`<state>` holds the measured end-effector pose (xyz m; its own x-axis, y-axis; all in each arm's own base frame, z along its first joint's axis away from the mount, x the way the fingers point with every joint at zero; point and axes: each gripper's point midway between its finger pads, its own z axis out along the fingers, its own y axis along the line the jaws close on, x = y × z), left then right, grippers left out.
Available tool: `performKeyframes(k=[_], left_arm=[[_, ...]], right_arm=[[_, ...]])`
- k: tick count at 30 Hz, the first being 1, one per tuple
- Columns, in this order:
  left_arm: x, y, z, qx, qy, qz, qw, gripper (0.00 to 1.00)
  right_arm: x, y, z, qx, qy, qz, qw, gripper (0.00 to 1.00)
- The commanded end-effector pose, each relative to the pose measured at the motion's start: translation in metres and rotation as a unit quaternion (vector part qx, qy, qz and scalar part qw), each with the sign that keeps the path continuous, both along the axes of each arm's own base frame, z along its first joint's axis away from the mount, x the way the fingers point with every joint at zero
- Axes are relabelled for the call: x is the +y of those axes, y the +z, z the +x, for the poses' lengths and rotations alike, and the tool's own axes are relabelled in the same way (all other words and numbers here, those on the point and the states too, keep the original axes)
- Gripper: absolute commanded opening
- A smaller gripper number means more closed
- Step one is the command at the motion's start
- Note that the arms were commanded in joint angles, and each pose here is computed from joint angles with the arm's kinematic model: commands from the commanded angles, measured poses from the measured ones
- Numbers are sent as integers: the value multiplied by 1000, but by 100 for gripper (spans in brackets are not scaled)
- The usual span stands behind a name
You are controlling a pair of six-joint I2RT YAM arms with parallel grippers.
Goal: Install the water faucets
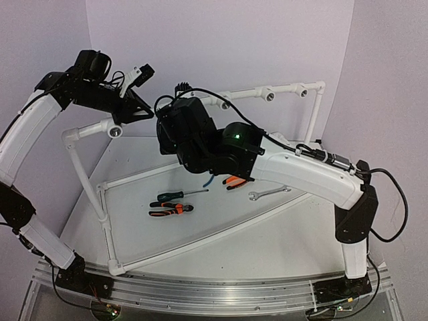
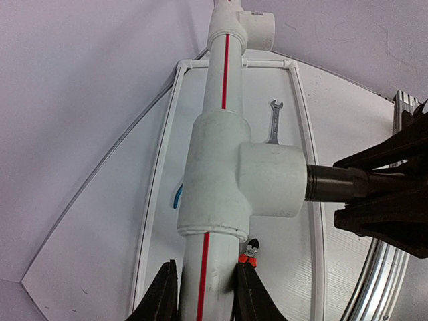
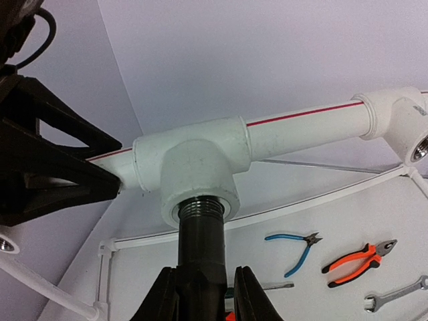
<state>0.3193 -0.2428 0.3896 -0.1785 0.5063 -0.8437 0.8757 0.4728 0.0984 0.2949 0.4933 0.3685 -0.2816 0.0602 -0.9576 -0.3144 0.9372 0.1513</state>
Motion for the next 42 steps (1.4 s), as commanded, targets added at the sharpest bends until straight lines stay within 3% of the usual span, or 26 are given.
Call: performKeyframes(k=[1,5,15,22,26,32,39,42], left_arm=[[-22,-69,-37,223,23,8,975,0],[-23,-70,-37,221,22,8,975,0],[-24,-71,-37,218,21,9,976,0],[-24,-72,-38,218,20,9,976,0],[-24,-74,-39,220,20,9,975,0],[-26,-74,-39,221,19,8,975,0],[-27,-76,-42,224,16,10,974,0],[-28,-77,-42,225,15,10,974,0]], right_arm=[[-4,41,31,36,2,204,978,0],[-11,50,36,62,10,298,952,0],[-12,39,44,97,-6,373,923,0],[-11,3,56,151,-7,471,869,0],[-5,7,55,161,8,489,858,0],[8,7,57,182,44,576,796,0],[6,2,61,180,47,626,757,0],[2,-5,61,184,39,631,753,0]])
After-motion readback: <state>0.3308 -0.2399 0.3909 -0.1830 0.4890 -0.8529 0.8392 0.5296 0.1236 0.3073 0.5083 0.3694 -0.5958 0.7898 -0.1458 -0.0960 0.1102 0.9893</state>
